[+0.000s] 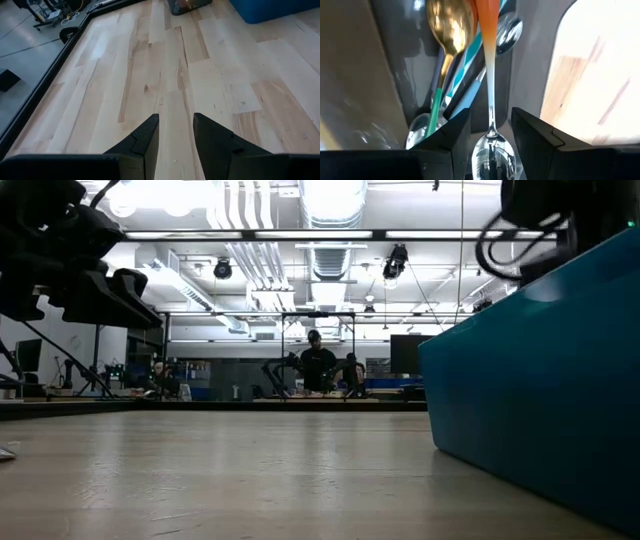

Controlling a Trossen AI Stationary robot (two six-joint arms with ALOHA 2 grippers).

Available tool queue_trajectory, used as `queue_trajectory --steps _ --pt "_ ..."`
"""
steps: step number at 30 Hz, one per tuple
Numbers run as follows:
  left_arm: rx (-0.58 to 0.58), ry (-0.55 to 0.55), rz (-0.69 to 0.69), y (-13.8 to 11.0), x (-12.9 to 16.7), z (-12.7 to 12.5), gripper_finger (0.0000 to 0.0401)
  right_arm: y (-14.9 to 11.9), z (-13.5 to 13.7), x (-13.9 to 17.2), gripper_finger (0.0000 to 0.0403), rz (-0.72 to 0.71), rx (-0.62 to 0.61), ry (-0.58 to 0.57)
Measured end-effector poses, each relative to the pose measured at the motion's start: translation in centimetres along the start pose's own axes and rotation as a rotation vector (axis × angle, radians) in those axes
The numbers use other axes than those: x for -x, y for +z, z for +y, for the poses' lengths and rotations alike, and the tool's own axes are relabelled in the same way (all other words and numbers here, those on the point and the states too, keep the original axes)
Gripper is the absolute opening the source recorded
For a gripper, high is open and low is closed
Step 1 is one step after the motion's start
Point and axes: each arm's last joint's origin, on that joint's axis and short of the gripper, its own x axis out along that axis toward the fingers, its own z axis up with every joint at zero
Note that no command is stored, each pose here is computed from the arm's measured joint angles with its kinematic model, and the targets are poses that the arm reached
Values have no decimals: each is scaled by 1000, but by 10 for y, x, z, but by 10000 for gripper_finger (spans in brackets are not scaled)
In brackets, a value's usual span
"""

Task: Pick & Place Food Item
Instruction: Put the silver spoon into the black bin

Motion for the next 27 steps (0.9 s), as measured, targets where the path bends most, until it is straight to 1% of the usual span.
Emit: queue_trajectory --steps 4,9,14,17,18,20,23,25,27 --pt "0 0 0 0 0 0 122 2 -3 18 141 -78 -13 12" --pt "0 0 0 0 0 0 122 6 -7 48 141 -221 -36 32" --pt "0 0 0 0 0 0 122 19 -10 80 141 -456 -72 57" --pt "-1 -1 1 0 0 0 122 30 -14 99 141 -642 -122 28" --pt "-1 -1 0 0 0 0 122 34 -15 105 141 -704 -120 12" --pt "-1 -1 1 0 0 0 122 42 -16 114 141 -820 -90 -11" --pt "-1 -1 1 0 0 0 122 56 -17 123 141 -1007 7 -29" --pt "-1 -1 4 0 0 0 122 63 -18 121 141 -1110 88 -6" --pt "-2 -1 5 0 0 0 122 70 -21 116 141 -1198 139 -4"
